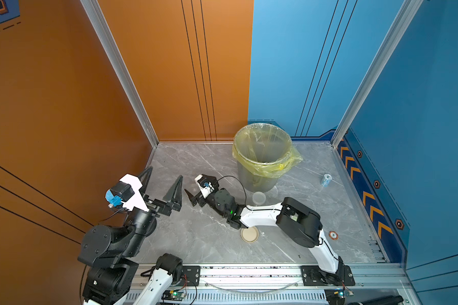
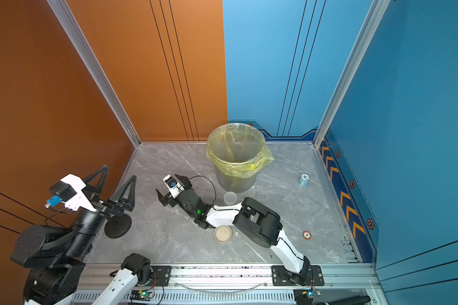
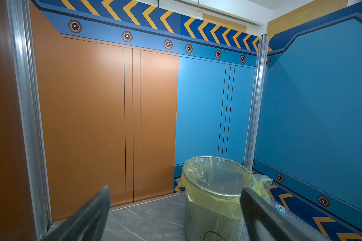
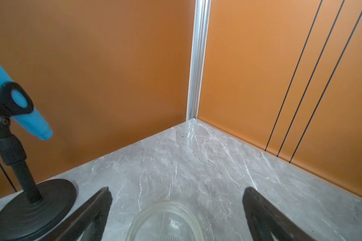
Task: Empty moldy tea leaves from jars
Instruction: Place the jar at the center of the board, then pick up the jar from the center of the board.
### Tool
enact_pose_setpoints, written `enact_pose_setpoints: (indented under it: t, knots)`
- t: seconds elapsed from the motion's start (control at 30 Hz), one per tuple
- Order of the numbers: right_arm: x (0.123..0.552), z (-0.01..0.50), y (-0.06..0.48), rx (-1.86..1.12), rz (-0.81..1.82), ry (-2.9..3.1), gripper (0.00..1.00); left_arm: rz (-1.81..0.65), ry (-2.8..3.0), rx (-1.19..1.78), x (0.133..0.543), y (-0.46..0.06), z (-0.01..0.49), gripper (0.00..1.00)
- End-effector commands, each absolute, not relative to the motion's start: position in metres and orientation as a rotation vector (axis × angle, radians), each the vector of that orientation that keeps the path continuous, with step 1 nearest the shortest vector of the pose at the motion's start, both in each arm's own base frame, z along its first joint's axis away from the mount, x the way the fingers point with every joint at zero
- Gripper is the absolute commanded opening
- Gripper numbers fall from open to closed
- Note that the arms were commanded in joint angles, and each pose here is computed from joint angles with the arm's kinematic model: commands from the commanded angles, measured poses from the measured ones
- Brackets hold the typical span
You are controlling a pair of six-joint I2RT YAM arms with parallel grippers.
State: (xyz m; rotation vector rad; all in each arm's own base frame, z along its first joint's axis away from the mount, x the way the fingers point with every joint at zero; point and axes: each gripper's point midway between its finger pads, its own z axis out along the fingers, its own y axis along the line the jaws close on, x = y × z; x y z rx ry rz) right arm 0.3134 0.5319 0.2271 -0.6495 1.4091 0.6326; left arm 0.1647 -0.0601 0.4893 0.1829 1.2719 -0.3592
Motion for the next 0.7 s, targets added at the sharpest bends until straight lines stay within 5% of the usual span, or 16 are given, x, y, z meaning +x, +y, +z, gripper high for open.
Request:
enact_pose_setpoints:
  t: [0.0,0.33,0.67]
  knots:
    - [0.298,0.262,0.516,-0.655,0.666,1.452,1.00,-0.338,1.292,0.196,0.175,-0.063,0.492,0.98]
    - [0.251,0.330,0.410,-0.685,0.664,1.813,0.96,-0.410,1.356,0.191,0.217,-0.084,0.456,0.98]
    - [0.215,0.334,0.281,-0.567,0.544,2.080,1.00,-0.524,1.501,0.215,0.255,-0.122,0.380,0.98]
